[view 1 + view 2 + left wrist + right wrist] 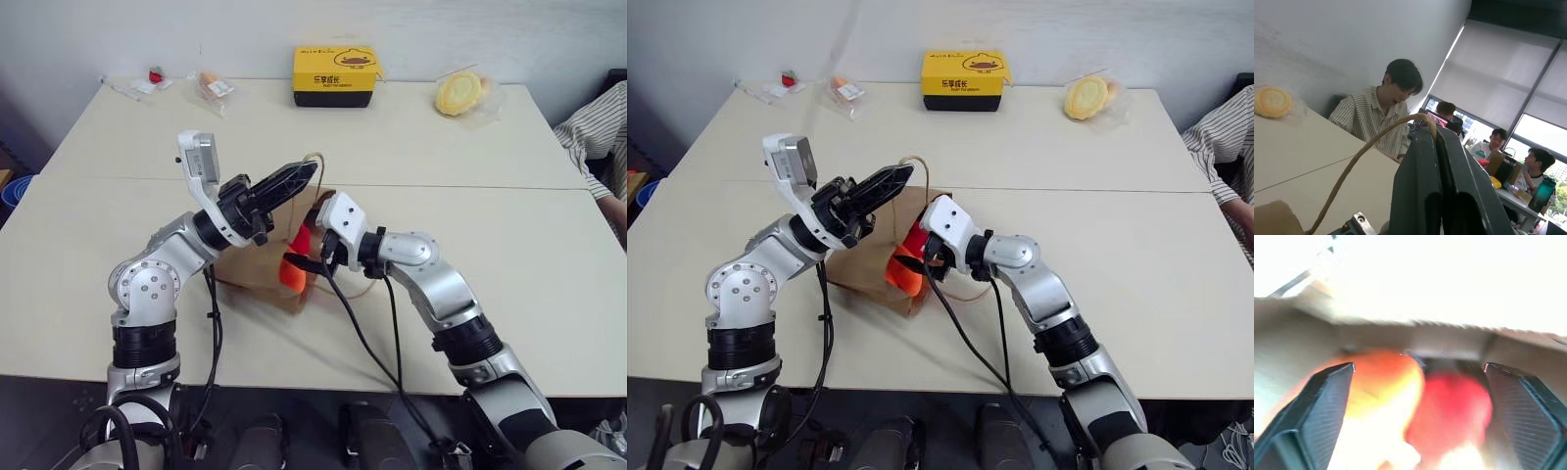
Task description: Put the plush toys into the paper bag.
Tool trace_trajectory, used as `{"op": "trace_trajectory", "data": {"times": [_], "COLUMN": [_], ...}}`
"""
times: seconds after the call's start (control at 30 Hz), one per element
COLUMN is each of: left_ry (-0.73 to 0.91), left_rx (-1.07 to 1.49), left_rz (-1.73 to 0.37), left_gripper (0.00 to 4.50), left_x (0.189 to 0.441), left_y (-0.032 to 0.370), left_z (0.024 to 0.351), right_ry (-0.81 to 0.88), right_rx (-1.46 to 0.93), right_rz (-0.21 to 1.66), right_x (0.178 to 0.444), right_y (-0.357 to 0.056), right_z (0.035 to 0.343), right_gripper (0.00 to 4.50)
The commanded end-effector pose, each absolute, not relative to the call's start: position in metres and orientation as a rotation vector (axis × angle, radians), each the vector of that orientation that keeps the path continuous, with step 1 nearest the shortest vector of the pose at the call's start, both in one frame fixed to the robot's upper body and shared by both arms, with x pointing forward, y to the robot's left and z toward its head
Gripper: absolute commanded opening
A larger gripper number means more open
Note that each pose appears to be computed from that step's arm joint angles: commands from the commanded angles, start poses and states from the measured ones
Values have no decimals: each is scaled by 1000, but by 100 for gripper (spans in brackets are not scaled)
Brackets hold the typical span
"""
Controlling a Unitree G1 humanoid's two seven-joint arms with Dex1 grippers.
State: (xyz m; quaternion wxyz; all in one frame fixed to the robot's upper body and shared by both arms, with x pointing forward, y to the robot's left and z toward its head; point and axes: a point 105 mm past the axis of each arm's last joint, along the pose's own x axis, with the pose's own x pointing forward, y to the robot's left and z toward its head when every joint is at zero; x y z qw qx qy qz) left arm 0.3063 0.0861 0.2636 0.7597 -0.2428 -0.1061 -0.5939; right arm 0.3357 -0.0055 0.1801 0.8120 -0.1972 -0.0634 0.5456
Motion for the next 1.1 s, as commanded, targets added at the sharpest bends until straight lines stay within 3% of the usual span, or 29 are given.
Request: {"op": "trace_trajectory", "data": {"times": [0.03,0.17,0.33,0.5,0.6,0.77,1.1], "left_ry": [-278,-279,-279,-303,-344,-363,-324], "left_rx": [-491,-487,-469,-478,-525,-564,-571], "left_rz": [-1303,-1301,-1307,-1314,-1323,-1331,-1347], "left_gripper": [0,0,0,0,0,0,0], "left_x": [300,301,299,296,294,292,289], "left_y": [87,87,87,88,91,96,99], "left_z": [271,271,271,277,291,303,301], "right_ry": [-195,-167,-40,430,557,718,676], "right_rx": [-404,-342,-188,158,320,512,729], "right_rz": [1210,1246,1118,974,919,805,722], "right_x": [323,311,309,285,271,263,286], "right_y": [-8,-31,-93,-144,-157,-161,-128], "right_z": [191,186,178,151,143,116,106], "right_gripper": [434,434,434,434,434,434,434]}}
